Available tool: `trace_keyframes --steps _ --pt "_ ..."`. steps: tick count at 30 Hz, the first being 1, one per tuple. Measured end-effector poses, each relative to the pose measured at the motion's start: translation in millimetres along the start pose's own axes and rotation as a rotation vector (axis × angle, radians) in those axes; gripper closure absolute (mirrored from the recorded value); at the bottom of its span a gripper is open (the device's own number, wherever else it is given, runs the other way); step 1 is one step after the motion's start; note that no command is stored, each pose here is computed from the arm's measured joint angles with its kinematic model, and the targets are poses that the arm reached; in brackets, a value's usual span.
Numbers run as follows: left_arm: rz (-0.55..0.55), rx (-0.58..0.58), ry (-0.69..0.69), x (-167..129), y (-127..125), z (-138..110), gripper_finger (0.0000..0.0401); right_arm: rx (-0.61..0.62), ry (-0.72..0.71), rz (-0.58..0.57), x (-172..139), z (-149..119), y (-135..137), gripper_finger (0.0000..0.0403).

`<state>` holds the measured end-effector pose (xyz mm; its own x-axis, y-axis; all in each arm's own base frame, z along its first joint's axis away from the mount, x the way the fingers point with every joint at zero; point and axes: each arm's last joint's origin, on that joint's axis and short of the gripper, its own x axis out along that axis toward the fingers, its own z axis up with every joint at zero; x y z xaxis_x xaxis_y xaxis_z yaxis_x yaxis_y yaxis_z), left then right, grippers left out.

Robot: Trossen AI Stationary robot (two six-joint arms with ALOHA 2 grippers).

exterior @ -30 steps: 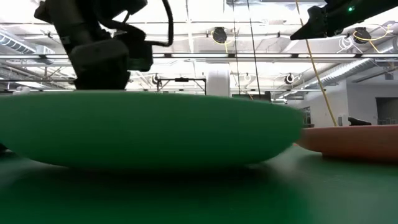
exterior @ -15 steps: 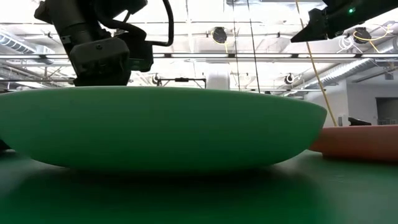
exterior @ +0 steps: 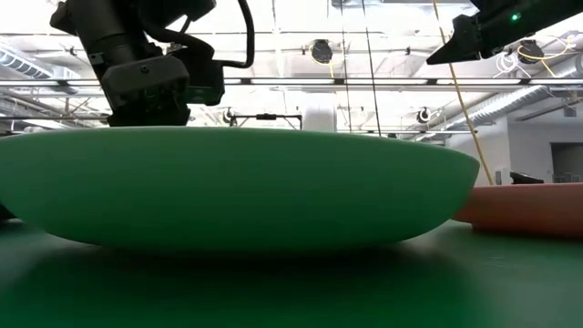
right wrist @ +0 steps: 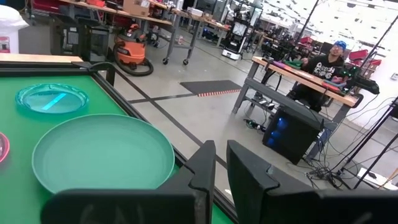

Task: Stack plastic plates
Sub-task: Stack the light green plate on top of the dark green plate

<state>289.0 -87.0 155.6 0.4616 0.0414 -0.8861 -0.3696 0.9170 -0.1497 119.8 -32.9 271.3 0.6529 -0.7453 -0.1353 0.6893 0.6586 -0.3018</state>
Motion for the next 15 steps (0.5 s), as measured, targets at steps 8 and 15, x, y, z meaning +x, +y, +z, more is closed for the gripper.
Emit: trace_keyframes --steps 8,15 --pt "-0.012 -0.019 -0.015 -5.4 0.5 2.8 0.0389 0.000 0.000 0.000 0.0 0.0 0.0 0.0369" --pt "-0.009 -0.015 -0.012 -12.7 2.5 2.5 0.0391 0.000 0.000 0.000 0.1 0.0 0.1 0.0369"
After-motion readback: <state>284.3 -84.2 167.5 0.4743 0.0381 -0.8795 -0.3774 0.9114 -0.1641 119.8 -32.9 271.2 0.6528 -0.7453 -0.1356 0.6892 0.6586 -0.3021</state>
